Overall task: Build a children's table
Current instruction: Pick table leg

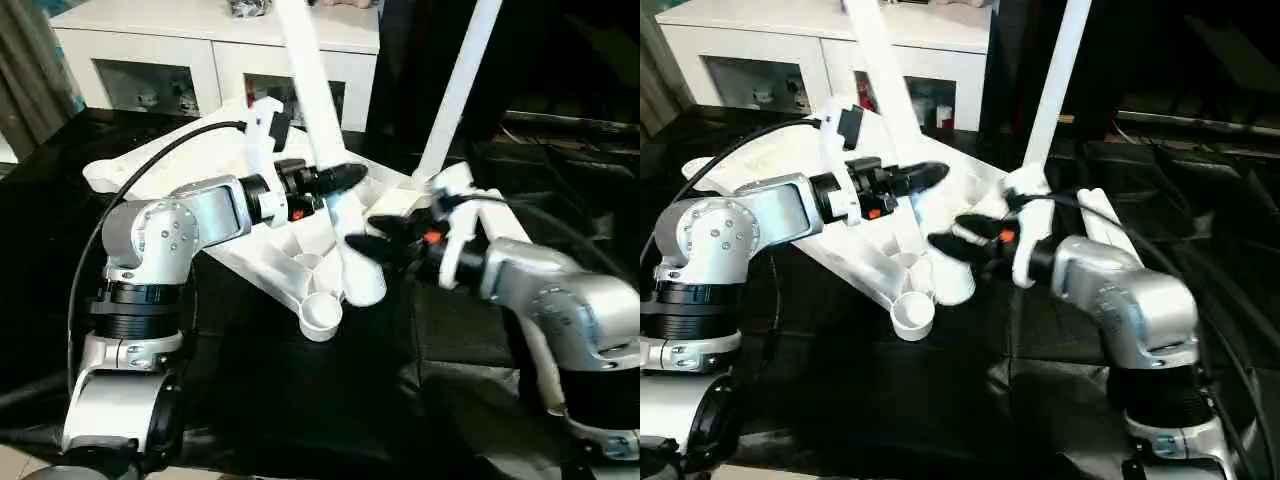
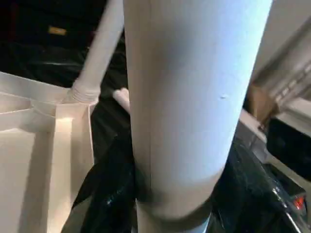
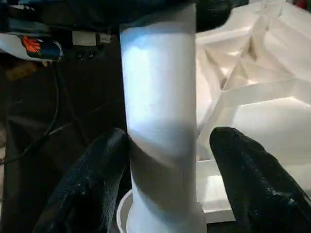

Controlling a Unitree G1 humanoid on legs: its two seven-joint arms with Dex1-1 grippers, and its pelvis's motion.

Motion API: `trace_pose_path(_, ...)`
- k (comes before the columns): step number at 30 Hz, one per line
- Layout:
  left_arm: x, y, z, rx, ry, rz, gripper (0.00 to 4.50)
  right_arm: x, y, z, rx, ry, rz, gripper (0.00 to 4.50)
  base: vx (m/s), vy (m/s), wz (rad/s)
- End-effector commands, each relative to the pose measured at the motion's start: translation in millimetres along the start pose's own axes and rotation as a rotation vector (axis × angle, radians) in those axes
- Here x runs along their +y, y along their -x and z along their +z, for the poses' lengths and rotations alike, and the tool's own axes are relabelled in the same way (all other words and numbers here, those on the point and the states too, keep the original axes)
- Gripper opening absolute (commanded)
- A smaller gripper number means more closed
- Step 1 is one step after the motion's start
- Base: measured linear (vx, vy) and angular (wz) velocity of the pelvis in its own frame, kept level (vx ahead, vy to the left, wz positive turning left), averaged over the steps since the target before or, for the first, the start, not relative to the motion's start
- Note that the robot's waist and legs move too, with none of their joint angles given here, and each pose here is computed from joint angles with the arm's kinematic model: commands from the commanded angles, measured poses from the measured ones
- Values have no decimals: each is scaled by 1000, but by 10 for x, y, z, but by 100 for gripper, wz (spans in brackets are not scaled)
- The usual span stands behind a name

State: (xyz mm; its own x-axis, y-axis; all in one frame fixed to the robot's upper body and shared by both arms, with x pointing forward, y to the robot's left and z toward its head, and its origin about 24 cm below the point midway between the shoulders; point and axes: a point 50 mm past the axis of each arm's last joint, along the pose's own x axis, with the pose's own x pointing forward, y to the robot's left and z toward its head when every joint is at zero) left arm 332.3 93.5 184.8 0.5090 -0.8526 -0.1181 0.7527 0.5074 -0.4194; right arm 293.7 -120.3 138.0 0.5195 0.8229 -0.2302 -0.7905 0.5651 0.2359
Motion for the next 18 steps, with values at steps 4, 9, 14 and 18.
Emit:
trace_pose_path(4,-88,-19,28,32,-88,-55,186,3,23,53,37,37,46,302,0,0,0)
trace_pose_path(9,-148,-23,25,51,-113,-110,186,1,34,20,72,50,71,302,0,0,0)
trace_pose_path(14,-202,-27,14,62,-134,-158,186,27,25,-18,92,24,117,302,0,0,0)
trace_pose_path(18,-247,-27,1,69,-149,-196,186,29,18,-54,105,11,130,302,0,0,0)
